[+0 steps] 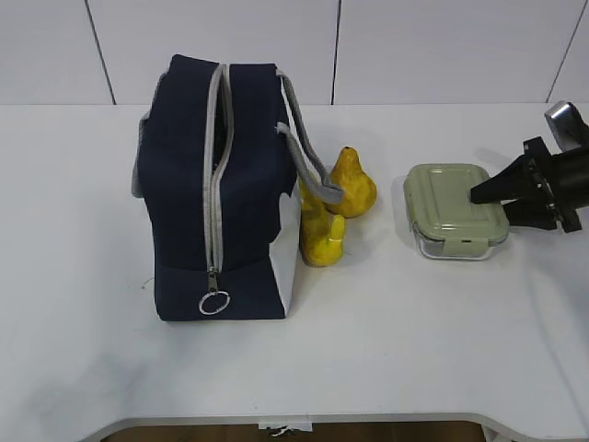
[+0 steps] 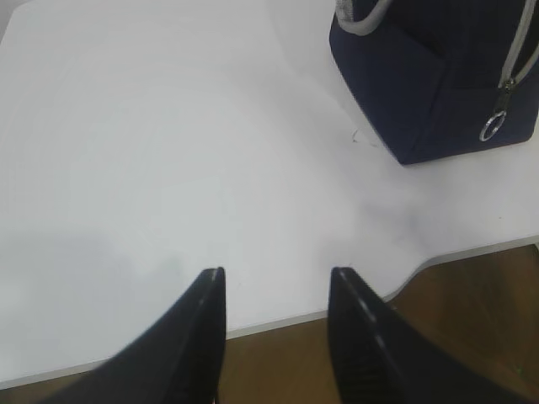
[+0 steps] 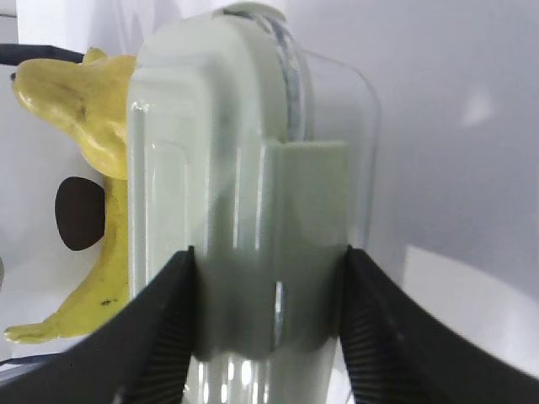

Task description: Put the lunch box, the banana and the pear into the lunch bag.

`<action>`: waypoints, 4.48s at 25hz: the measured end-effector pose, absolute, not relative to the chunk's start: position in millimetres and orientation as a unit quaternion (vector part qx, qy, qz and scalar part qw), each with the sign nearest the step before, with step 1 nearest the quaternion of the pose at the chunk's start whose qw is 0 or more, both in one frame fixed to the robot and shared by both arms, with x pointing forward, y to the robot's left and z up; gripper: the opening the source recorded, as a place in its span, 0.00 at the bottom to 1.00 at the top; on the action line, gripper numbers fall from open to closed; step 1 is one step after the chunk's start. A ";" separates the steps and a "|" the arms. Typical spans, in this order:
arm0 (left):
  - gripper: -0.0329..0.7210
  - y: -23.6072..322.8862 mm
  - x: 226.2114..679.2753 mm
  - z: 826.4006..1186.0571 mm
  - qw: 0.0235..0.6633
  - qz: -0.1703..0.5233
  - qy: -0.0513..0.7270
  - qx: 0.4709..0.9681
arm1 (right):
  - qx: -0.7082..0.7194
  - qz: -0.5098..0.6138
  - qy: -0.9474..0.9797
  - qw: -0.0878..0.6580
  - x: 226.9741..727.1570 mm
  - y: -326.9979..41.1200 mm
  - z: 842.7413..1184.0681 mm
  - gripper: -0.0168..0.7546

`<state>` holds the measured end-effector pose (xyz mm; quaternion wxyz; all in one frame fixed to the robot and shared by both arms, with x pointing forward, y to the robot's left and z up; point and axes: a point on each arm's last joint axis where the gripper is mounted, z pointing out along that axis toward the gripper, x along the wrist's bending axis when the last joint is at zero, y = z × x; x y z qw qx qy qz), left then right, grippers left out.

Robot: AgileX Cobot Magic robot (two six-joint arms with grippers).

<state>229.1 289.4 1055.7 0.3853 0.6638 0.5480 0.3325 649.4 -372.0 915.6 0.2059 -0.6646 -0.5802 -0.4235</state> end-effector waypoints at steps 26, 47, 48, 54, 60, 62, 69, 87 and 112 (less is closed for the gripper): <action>0.45 269.8 276.0 1099.7 0.432 0.198 0.571 0.669 | -0.631 -0.497 -0.581 0.136 623.4 -326.5 1064.2 0.51; 0.57 244.8 416.3 1101.3 0.418 -0.024 0.605 0.678 | -0.503 -0.542 -0.634 0.226 612.4 -198.0 1103.8 0.51; 0.59 243.8 433.1 1099.7 0.416 -0.031 0.602 0.681 | -0.499 -0.540 -0.637 0.229 611.1 -193.6 1103.8 0.51; 0.60 238.2 471.1 1101.0 0.435 -0.051 0.579 0.688 | -0.482 -0.534 -0.650 0.244 604.9 -173.9 1104.0 0.51; 0.60 219.2 515.0 1095.9 0.429 -0.071 0.556 0.708 | -0.483 -0.534 -0.650 0.245 604.9 -173.7 1104.0 0.51; 0.60 213.1 521.6 1092.1 0.424 -0.079 0.552 0.713 | -0.483 -0.534 -0.650 0.245 604.9 -173.7 1104.0 0.51; 0.60 202.8 536.6 1083.2 0.414 -0.094 0.548 0.720 | -0.483 -0.540 -0.643 0.249 605.2 -173.3 1105.6 0.51; 0.04 188.9 556.1 1061.0 0.392 -0.110 0.529 0.745 | -0.523 -0.547 -0.611 0.230 623.1 -146.9 1082.7 0.51; 0.04 187.6 552.1 1066.6 0.395 -0.122 0.521 0.747 | -0.565 -0.475 -0.649 0.185 638.0 -136.5 1031.4 0.51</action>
